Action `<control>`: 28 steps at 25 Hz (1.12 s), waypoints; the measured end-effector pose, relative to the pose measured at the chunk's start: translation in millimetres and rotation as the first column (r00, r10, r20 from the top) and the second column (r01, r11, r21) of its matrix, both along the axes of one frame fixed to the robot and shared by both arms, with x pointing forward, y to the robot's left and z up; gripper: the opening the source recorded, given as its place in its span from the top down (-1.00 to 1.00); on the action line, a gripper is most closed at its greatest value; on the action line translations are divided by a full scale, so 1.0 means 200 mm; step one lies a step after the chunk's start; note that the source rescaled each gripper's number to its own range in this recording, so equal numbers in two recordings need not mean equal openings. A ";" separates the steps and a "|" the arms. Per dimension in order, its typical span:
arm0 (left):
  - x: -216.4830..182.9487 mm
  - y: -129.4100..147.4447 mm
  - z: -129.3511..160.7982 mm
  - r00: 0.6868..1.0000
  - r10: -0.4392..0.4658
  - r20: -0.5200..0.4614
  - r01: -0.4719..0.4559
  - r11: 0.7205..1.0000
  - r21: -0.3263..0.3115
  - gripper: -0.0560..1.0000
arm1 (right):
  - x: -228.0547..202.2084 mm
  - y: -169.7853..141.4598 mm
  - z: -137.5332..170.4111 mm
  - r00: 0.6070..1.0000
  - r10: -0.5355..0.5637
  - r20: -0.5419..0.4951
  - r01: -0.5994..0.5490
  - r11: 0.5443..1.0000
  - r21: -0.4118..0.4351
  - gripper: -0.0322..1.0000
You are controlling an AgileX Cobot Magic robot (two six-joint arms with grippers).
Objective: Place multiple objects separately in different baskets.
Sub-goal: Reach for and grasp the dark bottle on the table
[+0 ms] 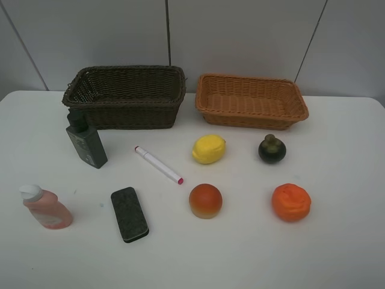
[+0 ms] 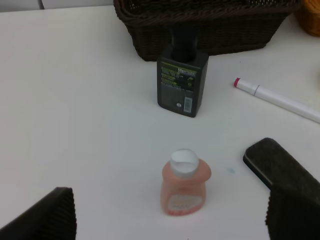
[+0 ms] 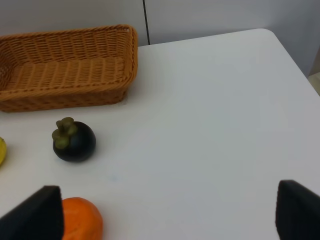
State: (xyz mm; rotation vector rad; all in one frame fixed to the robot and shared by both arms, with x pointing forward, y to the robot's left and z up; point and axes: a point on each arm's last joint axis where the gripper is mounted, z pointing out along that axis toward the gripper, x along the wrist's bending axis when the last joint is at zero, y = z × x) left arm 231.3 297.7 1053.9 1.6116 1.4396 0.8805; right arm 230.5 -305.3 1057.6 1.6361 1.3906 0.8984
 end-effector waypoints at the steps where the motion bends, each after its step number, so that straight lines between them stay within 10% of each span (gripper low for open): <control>1: 0.00 0.00 0.00 1.000 0.000 0.000 0.000 1.000 0.000 -0.99 | 0.00 0.00 0.00 1.000 0.000 0.000 0.000 1.000 0.000 -1.00; 10: 0.01 0.00 0.00 1.000 0.000 -0.008 0.000 1.000 0.000 -0.99 | 0.00 0.00 0.00 1.000 0.000 0.000 0.000 1.000 0.000 -1.00; 15: 0.18 -0.01 0.01 0.977 0.010 -0.214 -0.011 1.000 -0.002 -0.99 | 0.00 0.00 0.00 1.000 0.000 0.000 0.000 1.000 0.000 -1.00; 28: 0.95 -0.09 0.11 0.721 0.017 -0.692 -0.085 0.994 -0.064 -0.99 | 0.00 0.00 0.00 1.000 0.000 0.000 0.000 1.000 0.000 -1.00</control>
